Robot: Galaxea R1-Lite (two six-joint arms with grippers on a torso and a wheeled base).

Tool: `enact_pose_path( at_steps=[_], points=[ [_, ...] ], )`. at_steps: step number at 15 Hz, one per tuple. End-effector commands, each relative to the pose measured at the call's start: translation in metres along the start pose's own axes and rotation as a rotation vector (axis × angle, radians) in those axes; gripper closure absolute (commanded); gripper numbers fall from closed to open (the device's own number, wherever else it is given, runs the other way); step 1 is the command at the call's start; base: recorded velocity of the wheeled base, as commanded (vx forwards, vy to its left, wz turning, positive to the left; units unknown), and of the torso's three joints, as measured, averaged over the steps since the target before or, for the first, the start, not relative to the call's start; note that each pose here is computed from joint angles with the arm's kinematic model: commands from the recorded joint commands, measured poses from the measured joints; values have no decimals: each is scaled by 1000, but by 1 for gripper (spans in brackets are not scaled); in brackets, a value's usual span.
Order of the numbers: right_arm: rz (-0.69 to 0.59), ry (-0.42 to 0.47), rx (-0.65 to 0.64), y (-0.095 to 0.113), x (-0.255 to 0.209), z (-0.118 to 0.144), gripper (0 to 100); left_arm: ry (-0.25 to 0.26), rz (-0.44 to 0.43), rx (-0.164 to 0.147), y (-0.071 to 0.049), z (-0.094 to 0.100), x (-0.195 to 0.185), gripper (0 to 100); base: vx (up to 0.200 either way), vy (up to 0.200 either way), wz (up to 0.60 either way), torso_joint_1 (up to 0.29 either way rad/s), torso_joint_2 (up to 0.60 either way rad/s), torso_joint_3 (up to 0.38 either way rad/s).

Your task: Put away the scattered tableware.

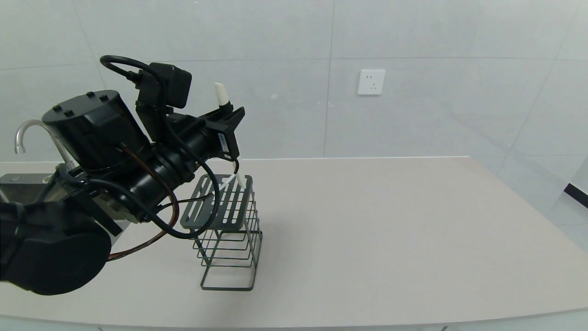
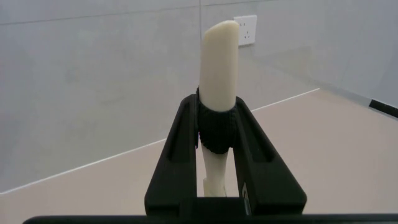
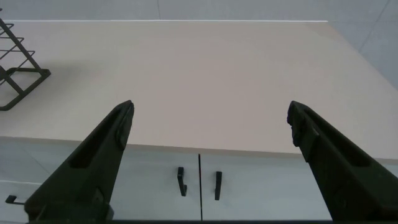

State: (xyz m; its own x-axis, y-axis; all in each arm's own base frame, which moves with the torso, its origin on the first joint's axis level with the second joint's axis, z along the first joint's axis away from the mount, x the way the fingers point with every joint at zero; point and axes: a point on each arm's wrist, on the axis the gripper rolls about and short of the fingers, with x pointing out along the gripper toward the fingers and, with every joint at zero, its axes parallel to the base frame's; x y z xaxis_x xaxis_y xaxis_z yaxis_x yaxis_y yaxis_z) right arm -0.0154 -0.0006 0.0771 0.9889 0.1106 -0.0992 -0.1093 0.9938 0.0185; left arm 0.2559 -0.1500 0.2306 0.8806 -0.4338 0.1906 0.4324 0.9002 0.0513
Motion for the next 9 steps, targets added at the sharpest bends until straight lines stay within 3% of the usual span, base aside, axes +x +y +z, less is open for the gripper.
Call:
enact_pose_path(
  at_steps=[1, 9],
  points=[
    [1, 5, 0, 0, 0, 0, 0, 5, 5, 1, 0, -2, 1, 100, 0, 0, 0, 0, 0, 0],
    [1, 5, 0, 0, 0, 0, 0, 12, 13, 5, 2, -11, 7, 100, 0, 0, 0, 0, 0, 0]
  ],
)
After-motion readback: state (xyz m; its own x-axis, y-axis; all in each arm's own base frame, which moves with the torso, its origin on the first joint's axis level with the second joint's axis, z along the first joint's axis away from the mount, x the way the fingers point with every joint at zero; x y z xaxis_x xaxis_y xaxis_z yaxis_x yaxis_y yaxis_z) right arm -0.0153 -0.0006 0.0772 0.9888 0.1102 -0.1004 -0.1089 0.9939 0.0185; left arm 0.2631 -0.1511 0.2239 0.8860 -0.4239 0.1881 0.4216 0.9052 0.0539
